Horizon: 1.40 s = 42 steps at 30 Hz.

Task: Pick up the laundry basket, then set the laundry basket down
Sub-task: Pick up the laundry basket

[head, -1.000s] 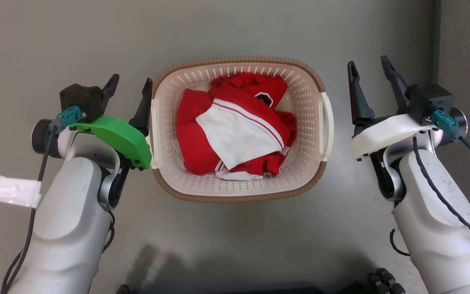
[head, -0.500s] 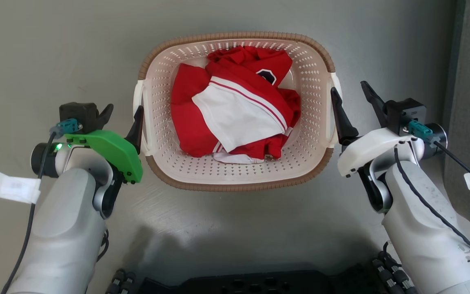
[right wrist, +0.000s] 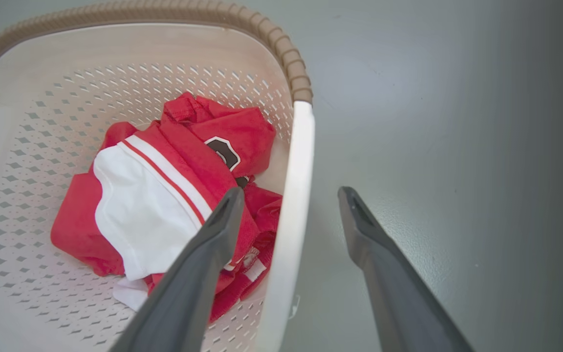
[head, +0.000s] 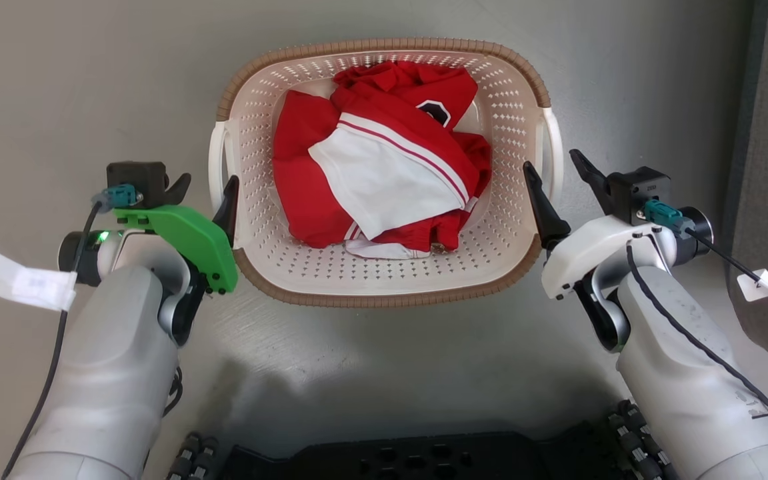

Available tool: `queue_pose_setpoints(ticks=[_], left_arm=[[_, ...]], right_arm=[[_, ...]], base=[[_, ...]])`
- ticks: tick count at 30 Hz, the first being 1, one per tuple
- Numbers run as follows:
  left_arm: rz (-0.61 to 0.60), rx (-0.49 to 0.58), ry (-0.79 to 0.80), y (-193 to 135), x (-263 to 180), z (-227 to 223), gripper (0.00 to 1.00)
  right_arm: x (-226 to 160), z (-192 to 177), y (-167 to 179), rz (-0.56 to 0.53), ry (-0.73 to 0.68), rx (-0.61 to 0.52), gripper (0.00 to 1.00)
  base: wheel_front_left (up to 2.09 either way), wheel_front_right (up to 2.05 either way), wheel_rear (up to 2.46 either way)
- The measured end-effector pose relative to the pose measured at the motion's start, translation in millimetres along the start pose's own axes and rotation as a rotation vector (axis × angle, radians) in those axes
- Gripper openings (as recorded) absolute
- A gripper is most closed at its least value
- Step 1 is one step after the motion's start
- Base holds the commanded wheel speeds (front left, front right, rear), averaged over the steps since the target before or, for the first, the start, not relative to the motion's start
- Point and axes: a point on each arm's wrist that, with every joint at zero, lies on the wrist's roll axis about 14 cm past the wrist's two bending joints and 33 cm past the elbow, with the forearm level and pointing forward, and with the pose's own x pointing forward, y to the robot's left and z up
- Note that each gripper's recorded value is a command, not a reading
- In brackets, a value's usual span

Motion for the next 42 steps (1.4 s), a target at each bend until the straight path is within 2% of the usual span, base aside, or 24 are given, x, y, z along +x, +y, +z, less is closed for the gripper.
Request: queue_pose_setpoints(ticks=[1, 2, 3, 4, 8, 18, 27, 42], left_arm=[[-0.001, -0.001, 0.0, 0, 1, 1, 1.0], [-0.002, -0.003, 0.003, 0, 2, 1, 0.44], [-0.001, -0.003, 0.018, 0, 3, 0, 0.44], [-0.001, 0.0, 0.028, 0, 4, -2, 0.0], [-0.037, -0.019, 0.036, -15, 8, -2, 0.0], [-0.054, -0.026, 0.056, -24, 5, -2, 0.0], [-0.064, -0.021, 0.039, -34, -5, 9, 0.0], [-0.068, -0.006, 0.035, -53, -45, 31, 0.0]], right_arm=[[1, -1, 0, 0.001, 0.003, -0.001, 1.0], [1, -2, 0, 0.001, 0.007, -0.001, 0.87], [2, -3, -1, 0.001, 0.012, -0.001, 0.87], [2, -4, -1, 0.0, 0.017, 0.004, 0.0], [3, -7, 3, 0.014, 0.029, 0.021, 0.0], [4, -1, -5, -0.013, 0.029, 0.041, 0.0], [1, 22, -9, -0.02, -0.01, 0.024, 0.0], [-32, 35, 2, -0.001, 0.033, -0.01, 0.0]], base=[[0.0, 0.0, 0.0], [0.0, 0.0, 0.0], [0.0, 0.0, 0.0], [0.0, 0.0, 0.0], [0.0, 0.0, 0.0], [0.0, 0.0, 0.0], [0.0, 0.0, 0.0], [0.0, 0.0, 0.0]])
